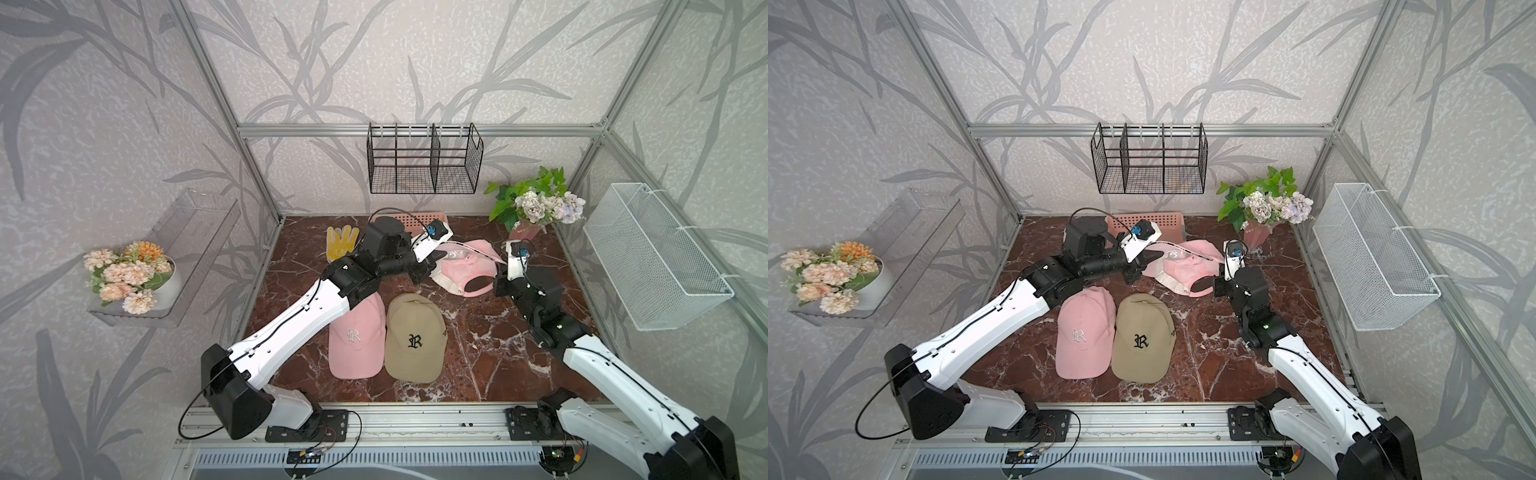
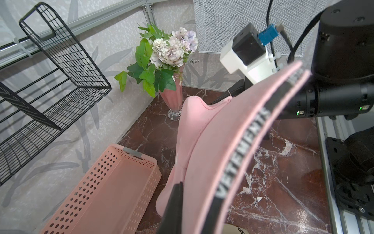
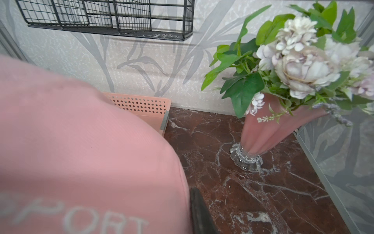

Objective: Turn the baseball cap inside out
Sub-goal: Turn over the baseball cap.

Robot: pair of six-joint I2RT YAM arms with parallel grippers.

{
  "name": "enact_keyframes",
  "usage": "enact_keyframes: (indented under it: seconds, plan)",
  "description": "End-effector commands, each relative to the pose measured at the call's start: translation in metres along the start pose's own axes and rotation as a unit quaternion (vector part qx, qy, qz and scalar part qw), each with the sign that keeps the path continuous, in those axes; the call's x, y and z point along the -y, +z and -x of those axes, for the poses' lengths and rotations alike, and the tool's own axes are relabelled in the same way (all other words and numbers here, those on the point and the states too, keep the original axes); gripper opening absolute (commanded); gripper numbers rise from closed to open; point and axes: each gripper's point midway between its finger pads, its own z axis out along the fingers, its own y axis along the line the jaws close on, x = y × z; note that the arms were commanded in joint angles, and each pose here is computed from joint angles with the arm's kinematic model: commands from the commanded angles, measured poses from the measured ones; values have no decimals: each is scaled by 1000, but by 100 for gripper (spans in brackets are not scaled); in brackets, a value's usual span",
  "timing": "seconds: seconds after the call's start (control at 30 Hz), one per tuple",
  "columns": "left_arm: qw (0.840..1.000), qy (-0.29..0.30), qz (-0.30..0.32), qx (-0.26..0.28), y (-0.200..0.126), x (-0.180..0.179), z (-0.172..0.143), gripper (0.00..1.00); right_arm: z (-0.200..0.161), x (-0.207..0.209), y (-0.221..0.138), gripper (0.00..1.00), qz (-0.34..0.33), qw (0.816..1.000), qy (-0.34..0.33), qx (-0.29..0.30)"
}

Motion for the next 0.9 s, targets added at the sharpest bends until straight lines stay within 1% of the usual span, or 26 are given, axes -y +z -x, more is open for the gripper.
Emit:
enact_keyframes:
  seconds: [0.0,0.1,0.2,0.23,0.33,0.43,0.53,0.57,0.63,0.7,0.73,0.8,0.87]
  plan:
    - [996,-33,46,63,-11,-22,40,0,-19,20,3,18,-58,998,5,-35]
    - [995,-51,61,68,-12,-29,41,0,-23,24,3,20,-69,997,3,-44]
    - [994,-62,57,68,-9,-30,39,0,-19,17,1,26,-48,998,-2,-37]
    - [994,-68,57,69,-9,-30,39,0,-15,14,-1,30,-37,999,-4,-29]
    - [991,-94,71,68,-7,-37,36,0,2,2,-10,49,3,1000,-19,1]
    - [985,-126,96,62,-6,-47,31,0,19,-8,-23,57,36,998,-44,27]
    - [980,-154,109,56,-5,-54,27,0,32,-18,-37,62,62,994,-76,54]
    - [979,-164,111,56,-5,-55,27,0,34,-24,-42,63,76,991,-88,61]
    - [976,-178,110,56,-3,-56,29,0,34,-44,-51,64,125,982,-120,73]
    - [975,-191,96,61,-2,-53,33,0,28,-73,-61,66,198,963,-159,87]
    - [975,-194,87,63,-1,-50,36,0,25,-83,-64,66,221,956,-169,92]
    - [974,-205,68,64,1,-45,40,0,20,-100,-64,66,245,944,-194,100]
    - [974,-213,51,64,2,-41,44,0,15,-110,-60,66,242,939,-222,104]
